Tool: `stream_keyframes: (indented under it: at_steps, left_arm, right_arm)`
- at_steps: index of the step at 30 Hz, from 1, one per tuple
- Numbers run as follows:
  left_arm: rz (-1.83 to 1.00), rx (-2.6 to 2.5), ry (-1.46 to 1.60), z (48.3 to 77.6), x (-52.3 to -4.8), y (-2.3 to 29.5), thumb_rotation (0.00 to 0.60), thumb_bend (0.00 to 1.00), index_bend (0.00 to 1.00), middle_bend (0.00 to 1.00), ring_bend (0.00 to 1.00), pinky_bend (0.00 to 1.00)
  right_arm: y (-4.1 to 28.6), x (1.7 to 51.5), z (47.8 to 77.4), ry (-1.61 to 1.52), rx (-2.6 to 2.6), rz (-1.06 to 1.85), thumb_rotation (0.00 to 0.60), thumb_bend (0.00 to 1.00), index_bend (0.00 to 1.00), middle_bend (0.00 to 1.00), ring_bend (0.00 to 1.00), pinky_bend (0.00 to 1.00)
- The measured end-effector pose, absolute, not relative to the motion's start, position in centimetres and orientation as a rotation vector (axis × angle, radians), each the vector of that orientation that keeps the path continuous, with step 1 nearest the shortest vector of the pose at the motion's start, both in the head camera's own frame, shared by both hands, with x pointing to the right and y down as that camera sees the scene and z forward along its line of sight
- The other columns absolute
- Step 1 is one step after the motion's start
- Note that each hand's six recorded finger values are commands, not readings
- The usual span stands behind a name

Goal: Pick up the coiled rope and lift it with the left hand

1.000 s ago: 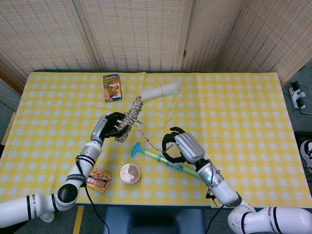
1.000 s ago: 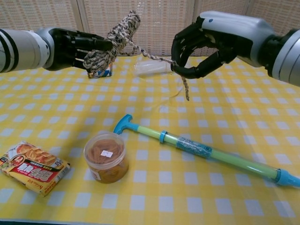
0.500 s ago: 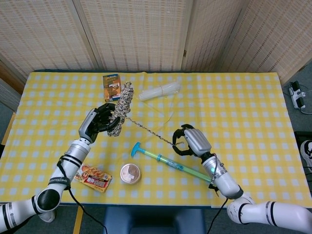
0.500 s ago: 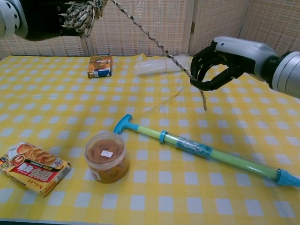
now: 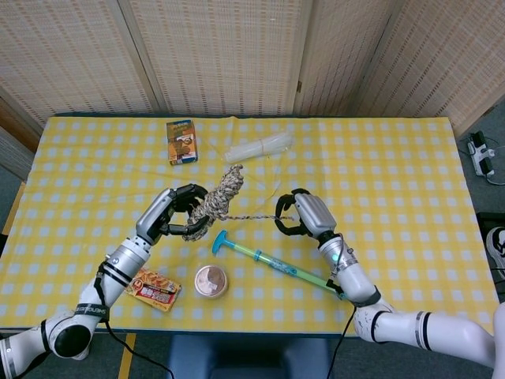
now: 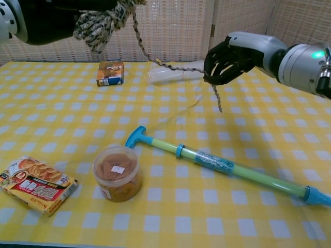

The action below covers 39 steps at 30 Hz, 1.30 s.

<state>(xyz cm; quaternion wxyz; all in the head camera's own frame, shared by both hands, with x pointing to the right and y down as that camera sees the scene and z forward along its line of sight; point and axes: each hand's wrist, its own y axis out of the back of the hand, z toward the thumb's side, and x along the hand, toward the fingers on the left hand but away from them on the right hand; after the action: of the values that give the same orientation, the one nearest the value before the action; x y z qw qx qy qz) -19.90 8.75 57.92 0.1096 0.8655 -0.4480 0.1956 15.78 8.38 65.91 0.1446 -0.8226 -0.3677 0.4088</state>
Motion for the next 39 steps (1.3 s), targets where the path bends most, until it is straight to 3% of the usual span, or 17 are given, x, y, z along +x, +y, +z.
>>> stream_keyframes:
  at_steps: [11, 21, 39]
  left_arm:
    - [0.747, 2.914, -1.167, 59.4, -17.8, 12.2, 0.6, 0.71, 0.58, 0.63, 0.63, 0.69]
    - [1.019, 3.209, -1.096, 60.9, -16.3, 13.3, 0.6, 0.71, 0.58, 0.63, 0.63, 0.68]
    - [1.592, 3.095, -1.153, 64.3, -16.6, 12.7, 0.6, 0.71, 0.59, 0.64, 0.66, 0.7]
  right_arm:
    - [6.1, 12.1, 62.9, -1.139, -2.438, 1.113, 0.6, 0.58, 0.7, 0.51, 0.44, 0.18]
    - [6.0, 10.5, 60.2, -1.18, -2.526, 1.038, 0.6, 0.58, 0.7, 0.52, 0.46, 0.39]
    - [9.7, 9.1, 58.0, -1.059, -2.67, 0.985, 0.6, 0.58, 0.7, 0.53, 0.48, 0.45]
